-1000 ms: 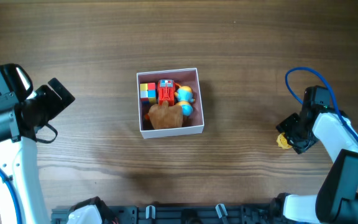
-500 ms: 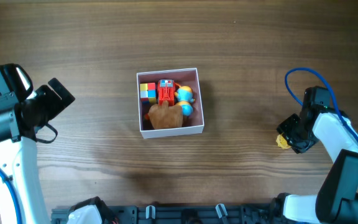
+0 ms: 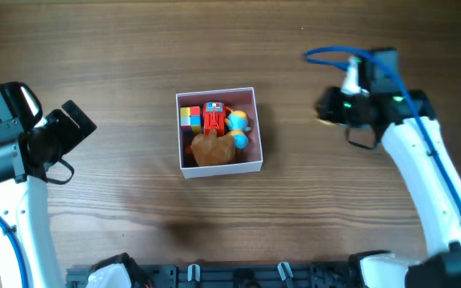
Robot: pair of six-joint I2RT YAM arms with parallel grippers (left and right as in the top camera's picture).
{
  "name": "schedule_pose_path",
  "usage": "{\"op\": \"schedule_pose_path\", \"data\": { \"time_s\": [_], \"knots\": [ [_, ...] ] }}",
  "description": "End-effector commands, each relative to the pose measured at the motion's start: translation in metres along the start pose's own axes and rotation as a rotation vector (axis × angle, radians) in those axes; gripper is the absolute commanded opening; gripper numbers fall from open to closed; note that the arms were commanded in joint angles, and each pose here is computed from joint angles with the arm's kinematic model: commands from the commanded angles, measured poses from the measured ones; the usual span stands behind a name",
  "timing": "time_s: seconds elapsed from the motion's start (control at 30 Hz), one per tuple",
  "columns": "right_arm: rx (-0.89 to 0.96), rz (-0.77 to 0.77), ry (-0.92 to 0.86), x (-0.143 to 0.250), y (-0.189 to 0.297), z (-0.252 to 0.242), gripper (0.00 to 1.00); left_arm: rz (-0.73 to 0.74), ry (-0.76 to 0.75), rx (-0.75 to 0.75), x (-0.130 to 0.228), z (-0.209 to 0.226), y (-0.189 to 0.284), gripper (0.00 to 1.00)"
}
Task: Pack container
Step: 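Place the yellow toy into the box with the right gripper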
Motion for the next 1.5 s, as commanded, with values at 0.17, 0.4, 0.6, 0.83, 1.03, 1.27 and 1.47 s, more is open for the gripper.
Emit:
{"op": "schedule_pose_path", "data": {
  "time_s": [0.17, 0.4, 0.6, 0.83, 1.03, 1.27, 1.47],
  "knots": [
    [-0.317, -0.239, 0.748, 0.006, 0.04, 0.214, 0.04, -0.003, 0.009, 0.005, 0.0, 0.001, 0.002, 1.0],
    [-0.37, -0.112, 0.87, 0.045, -0.033, 0.267, 0.04, -0.003, 0.009, 0.005, 0.0, 0.001, 0.002, 1.0],
    [-0.364, -0.026, 0.893, 0.061, -0.085, 0.271, 0.04, -0.003, 0.009, 0.005, 0.0, 0.001, 0.002, 1.0],
    [-0.365, -0.03, 0.894, 0.061, -0.085, 0.272, 0.73, -0.003, 0.009, 0.005, 0.0, 0.001, 0.002, 1.0],
    [-0.366, -0.023, 0.894, 0.062, -0.085, 0.272, 0.79, -0.003, 0.009, 0.005, 0.0, 0.001, 0.002, 1.0],
    [-0.114, -0.194, 0.553, -0.006, -0.044, 0.215, 0.83, 0.0, -0.021, 0.01, 0.001, 0.0, 0.002, 1.0],
    [0.049, -0.391, 0.107, -0.082, 0.057, 0.04, 0.92, 0.0, -0.287, 0.137, 0.023, -0.052, 0.002, 1.0]
  ]
}}
Point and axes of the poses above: each gripper's point midway between its finger pads, its own y axis back along the fingers, its own z axis along the line the jaws close on, x = y × z, the point moved 3 cm from there along y, back along the fingers, and after that the axes turned 12 degrees about y, right-handed, at the moved point
